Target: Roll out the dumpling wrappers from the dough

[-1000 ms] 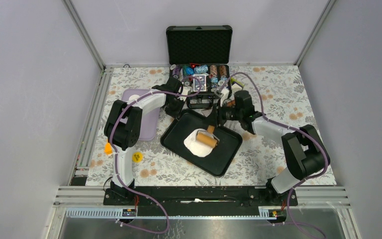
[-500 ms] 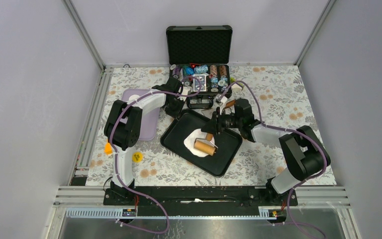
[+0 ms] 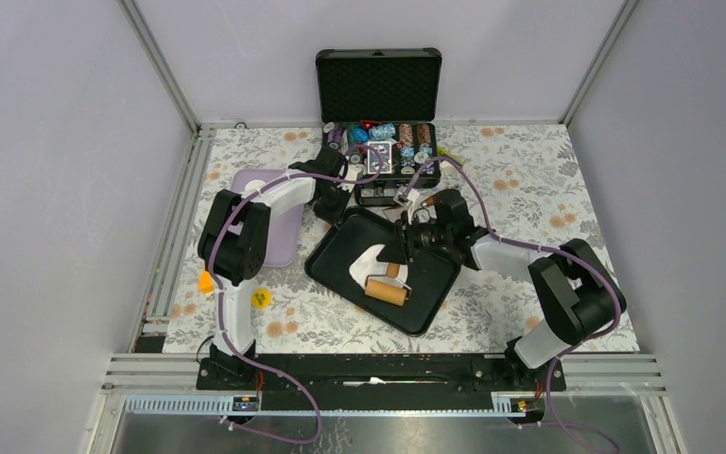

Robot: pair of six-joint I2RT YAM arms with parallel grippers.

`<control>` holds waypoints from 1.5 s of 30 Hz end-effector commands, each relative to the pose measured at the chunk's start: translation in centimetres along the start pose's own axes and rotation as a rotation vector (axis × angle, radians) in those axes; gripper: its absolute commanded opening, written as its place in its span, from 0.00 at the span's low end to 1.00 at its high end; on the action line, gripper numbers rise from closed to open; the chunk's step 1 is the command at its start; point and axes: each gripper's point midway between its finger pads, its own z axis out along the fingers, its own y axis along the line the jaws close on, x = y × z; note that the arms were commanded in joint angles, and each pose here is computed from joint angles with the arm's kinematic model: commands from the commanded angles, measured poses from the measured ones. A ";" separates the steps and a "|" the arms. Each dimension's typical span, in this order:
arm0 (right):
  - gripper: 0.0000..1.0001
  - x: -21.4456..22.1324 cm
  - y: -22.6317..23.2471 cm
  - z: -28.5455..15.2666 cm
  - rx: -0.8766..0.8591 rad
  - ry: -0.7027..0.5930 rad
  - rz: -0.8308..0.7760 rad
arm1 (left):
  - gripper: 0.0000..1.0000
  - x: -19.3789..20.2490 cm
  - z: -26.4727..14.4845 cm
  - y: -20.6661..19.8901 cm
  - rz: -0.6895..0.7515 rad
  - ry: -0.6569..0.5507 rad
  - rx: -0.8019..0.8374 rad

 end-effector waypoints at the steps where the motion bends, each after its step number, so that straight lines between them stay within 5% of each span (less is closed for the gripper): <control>1: 0.00 -5.9 -3.3 -2.1 0.164 -0.094 -0.060 | 0.00 2.0 0.6 1.4 0.024 0.068 -0.076; 7: 0.00 -9.8 -5.1 -1.6 0.221 -0.165 -0.076 | 0.00 2.0 0.6 1.4 0.024 0.069 -0.077; 15: 0.00 3.0 -6.7 1.2 0.276 0.126 -0.026 | 0.00 2.0 0.6 1.4 0.023 0.066 -0.075; 21: 0.00 8.3 -5.1 1.7 0.245 0.264 -0.031 | 0.00 1.9 0.6 1.3 0.024 0.067 -0.075; 45: 0.00 11.5 -0.3 2.5 0.040 0.350 0.084 | 0.00 2.0 0.5 1.4 0.022 0.063 -0.077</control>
